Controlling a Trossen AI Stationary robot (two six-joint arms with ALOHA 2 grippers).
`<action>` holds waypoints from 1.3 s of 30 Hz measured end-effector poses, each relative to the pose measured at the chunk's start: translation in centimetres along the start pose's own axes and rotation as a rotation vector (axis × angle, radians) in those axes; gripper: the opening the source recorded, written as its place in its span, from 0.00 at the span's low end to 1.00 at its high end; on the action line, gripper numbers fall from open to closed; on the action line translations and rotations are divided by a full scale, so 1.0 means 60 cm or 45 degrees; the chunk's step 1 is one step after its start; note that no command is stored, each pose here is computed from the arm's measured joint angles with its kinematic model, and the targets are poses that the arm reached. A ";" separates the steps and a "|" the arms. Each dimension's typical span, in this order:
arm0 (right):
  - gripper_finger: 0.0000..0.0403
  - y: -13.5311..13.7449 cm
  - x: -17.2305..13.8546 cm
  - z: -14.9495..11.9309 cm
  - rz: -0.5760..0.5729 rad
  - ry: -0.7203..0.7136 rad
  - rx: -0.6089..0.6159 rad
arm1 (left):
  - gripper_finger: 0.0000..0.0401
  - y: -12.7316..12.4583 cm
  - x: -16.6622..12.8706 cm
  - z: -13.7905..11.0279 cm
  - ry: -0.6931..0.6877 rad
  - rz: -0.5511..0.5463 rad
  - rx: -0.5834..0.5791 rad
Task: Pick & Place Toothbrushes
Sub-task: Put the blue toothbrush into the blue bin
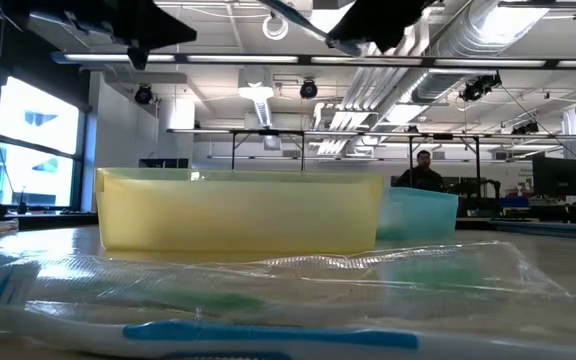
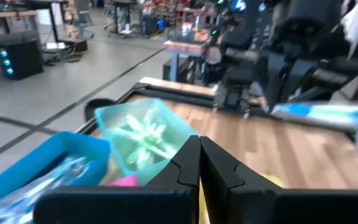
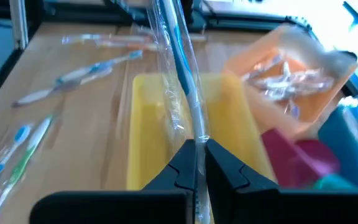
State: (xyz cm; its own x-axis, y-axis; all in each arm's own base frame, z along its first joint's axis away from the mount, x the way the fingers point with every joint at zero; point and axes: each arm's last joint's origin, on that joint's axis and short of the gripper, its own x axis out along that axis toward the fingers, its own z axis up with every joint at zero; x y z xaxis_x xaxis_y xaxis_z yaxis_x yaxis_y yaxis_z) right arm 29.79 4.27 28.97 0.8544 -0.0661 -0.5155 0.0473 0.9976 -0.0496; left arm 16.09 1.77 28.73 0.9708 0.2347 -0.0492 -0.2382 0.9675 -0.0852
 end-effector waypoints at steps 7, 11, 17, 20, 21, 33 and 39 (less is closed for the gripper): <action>0.02 -0.085 0.010 0.019 -0.001 -0.130 -0.036 | 0.00 0.062 0.010 0.000 0.028 0.055 0.032; 0.02 -0.127 0.009 0.024 -0.006 -0.187 -0.037 | 0.00 0.087 0.015 0.004 -0.006 -0.034 0.032; 0.02 -0.156 0.007 0.025 -0.039 -0.209 -0.044 | 0.00 0.117 0.034 0.006 -0.060 -0.130 0.000; 0.02 -0.161 0.007 0.029 -0.069 -0.240 -0.043 | 0.00 0.125 0.047 0.002 -0.067 -0.220 0.008; 0.02 -0.162 0.007 0.030 -0.078 -0.253 -0.043 | 0.00 0.126 0.051 0.000 -0.064 -0.242 0.009; 0.02 -0.166 0.016 0.040 -0.139 -0.349 -0.031 | 0.00 0.138 0.078 -0.019 -0.023 -0.271 0.006; 0.02 -0.167 0.016 0.040 -0.174 -0.345 -0.011 | 0.00 0.138 0.078 -0.018 -0.028 -0.271 0.004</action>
State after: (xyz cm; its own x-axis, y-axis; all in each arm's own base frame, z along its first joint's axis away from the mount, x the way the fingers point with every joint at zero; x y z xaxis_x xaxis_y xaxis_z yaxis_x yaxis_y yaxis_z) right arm 31.41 -5.73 31.02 0.9475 -0.1911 -0.2563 0.1677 0.9796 -0.1106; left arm 18.66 10.76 26.73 0.9996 0.0267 -0.0084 -0.0274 0.9958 -0.0879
